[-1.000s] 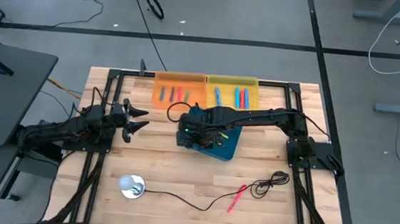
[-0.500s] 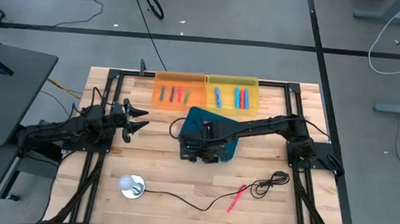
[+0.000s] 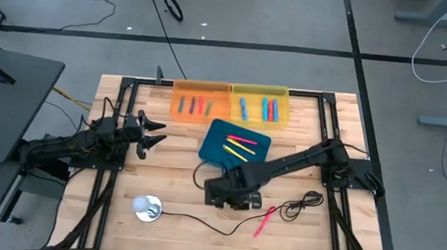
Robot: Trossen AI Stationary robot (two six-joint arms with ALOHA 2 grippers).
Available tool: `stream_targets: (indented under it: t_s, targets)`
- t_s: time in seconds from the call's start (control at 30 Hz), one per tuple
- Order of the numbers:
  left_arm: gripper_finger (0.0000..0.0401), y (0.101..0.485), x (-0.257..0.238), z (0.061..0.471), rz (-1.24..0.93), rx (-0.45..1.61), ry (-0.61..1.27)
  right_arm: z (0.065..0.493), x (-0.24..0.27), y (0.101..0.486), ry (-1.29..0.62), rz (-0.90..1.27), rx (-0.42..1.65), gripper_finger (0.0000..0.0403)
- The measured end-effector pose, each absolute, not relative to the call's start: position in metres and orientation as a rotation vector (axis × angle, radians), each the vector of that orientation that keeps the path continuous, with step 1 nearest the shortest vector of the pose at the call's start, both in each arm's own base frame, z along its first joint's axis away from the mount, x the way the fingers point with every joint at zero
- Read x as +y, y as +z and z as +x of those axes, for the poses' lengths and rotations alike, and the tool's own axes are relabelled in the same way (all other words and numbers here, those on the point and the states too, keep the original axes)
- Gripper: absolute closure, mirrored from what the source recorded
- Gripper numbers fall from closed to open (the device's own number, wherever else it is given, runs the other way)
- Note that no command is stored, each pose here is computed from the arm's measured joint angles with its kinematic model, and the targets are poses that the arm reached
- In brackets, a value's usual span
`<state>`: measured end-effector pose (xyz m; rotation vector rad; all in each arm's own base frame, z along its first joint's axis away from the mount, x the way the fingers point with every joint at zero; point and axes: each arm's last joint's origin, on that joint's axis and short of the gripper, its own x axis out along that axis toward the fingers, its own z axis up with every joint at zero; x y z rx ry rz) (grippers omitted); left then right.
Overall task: Pick & Place Markers
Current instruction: Put the pink highlighter into the blue bin
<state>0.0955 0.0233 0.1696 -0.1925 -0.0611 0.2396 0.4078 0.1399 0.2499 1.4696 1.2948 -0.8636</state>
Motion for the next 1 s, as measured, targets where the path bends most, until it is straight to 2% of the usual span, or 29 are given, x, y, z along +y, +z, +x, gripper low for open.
stream_targets:
  t_s: [0.43, 1.0]
  targets:
    - [0.0179, 0.169, 0.023, 0.096, -0.192, -0.061, 0.240, 0.385, 0.194, 0.249, -0.977, 1.561, 1.307, 0.0184]
    - [0.0179, 0.169, 0.023, 0.096, -0.192, -0.061, 0.240, 0.346, 0.232, 0.210, -1.282, 1.567, 1.314, 0.0184]
